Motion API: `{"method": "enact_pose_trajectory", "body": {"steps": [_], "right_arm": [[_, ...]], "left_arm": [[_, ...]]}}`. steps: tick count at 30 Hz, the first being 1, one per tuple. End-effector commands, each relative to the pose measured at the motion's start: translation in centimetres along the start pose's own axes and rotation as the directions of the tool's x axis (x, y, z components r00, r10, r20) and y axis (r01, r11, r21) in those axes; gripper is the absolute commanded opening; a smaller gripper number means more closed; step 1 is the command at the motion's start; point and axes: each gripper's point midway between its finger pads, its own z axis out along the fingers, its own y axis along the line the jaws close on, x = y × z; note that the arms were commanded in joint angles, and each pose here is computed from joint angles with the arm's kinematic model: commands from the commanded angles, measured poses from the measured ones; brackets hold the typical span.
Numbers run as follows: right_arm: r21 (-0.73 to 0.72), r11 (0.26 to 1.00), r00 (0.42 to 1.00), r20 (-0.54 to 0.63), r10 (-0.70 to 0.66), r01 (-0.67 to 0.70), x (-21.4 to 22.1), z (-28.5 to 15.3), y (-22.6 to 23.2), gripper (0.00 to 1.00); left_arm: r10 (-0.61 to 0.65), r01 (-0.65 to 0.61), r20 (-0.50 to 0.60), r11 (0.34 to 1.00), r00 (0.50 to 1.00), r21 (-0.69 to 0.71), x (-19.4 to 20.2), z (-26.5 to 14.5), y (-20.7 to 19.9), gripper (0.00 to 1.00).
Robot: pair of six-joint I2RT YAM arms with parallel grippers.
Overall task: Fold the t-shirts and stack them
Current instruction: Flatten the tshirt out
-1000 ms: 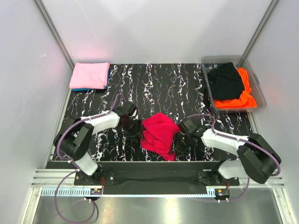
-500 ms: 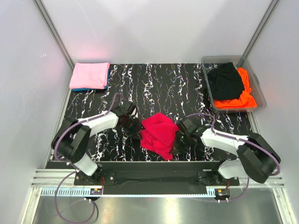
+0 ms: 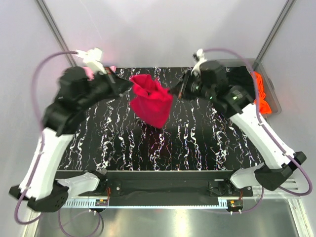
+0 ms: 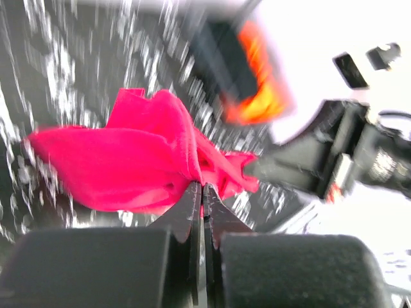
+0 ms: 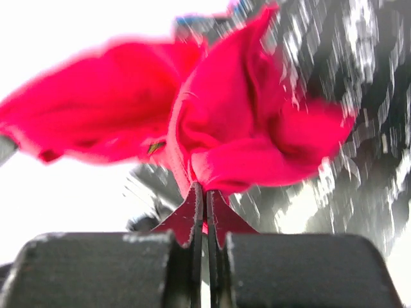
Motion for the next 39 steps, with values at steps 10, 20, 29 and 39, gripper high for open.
{"method": "enact_pose_trajectory", "body": {"steps": [10,20,29,39], "right_arm": [[-0.187,0.971,0.974,0.198,-0.113,0.15,-10.4,-1.1,9.3,0.0],[-0.668,0.729,0.949,0.302,0.085,0.148,-17.9,1.3,21.9,0.0],[-0.627,0.731,0.885,0.46,0.067,0.27,-19.7,-4.3,22.5,0.0],[0.003,0.978,0.893,0.408,0.189,-0.208,-14.9,0.5,-11.4,0.0]], "left_arm": [[0.152,-0.122,0.399,0.987,0.904,-0.101,-9.6,-15.6,-3.9,0.0],[0.235,-0.142,0.665,0.971,0.708,-0.192,-15.1,-27.0,-5.8,0.0],[0.144,-0.193,0.617,0.981,0.774,0.012,-12.9,-24.4,-8.4,0.0],[-0.157,0.123,0.085,0.943,0.984,0.31,3.2,-3.6,-5.5,0.0]]}}
